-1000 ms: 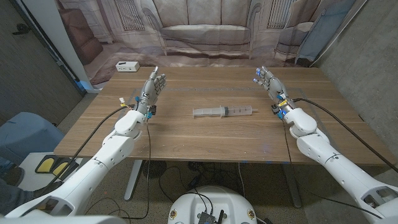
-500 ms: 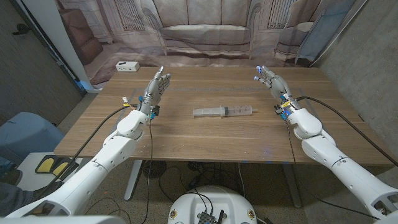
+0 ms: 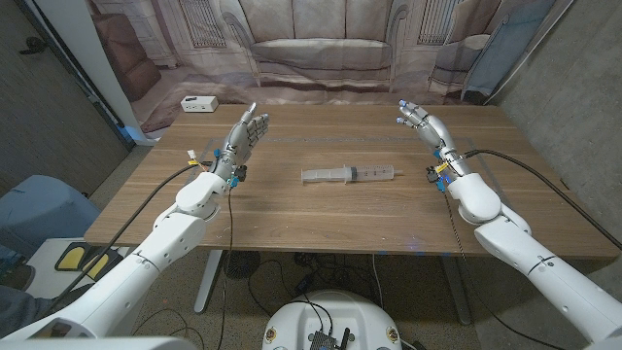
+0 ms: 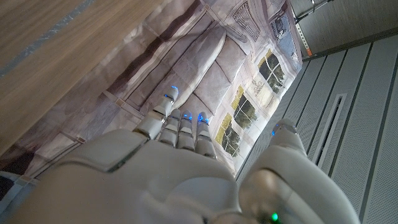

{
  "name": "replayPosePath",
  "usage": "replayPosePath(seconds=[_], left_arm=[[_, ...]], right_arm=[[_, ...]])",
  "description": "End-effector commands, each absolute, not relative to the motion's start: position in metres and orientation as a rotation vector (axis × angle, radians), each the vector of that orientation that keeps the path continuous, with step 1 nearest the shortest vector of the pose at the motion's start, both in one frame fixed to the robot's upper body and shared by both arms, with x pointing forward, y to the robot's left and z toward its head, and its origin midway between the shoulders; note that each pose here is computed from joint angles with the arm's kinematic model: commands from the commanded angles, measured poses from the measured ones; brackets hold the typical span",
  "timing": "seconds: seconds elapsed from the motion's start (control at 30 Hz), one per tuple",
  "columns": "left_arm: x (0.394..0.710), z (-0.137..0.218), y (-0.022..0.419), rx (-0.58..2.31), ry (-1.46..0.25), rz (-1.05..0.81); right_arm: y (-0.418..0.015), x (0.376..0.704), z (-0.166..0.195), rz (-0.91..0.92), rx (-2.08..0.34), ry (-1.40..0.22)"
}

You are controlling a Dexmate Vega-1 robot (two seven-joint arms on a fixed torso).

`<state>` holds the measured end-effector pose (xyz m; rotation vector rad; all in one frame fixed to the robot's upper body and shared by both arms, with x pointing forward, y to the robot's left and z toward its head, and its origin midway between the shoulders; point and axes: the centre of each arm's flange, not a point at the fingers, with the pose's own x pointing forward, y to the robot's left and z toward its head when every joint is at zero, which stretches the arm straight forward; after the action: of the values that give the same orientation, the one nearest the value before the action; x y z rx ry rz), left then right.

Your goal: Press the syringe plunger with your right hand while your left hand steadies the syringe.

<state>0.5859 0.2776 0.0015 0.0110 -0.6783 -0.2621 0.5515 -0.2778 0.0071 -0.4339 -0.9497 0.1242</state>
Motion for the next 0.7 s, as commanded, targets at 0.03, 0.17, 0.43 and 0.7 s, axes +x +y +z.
replayPosePath(seconds=[0.03, 0.17, 0.43, 0.7], left_arm=[[0.583, 0.006, 0.282, 0.059, -0.683, -0.280], [0.583, 0.005, 0.284, 0.057, -0.675, -0.289], [0.582, 0.009, 0.292, 0.060, -0.673, -0.288], [0.584, 0.012, 0.294, 0.056, -0.688, -0.297]], right_arm=[[-0.266, 0.530, 0.006, 0.032, -0.518, -0.981], [-0.263, 0.528, 0.004, 0.035, -0.548, -0.973], [-0.256, 0.522, 0.007, -0.036, -0.696, -0.972], [-0.250, 0.519, 0.006, -0.051, -0.724, -0.974]])
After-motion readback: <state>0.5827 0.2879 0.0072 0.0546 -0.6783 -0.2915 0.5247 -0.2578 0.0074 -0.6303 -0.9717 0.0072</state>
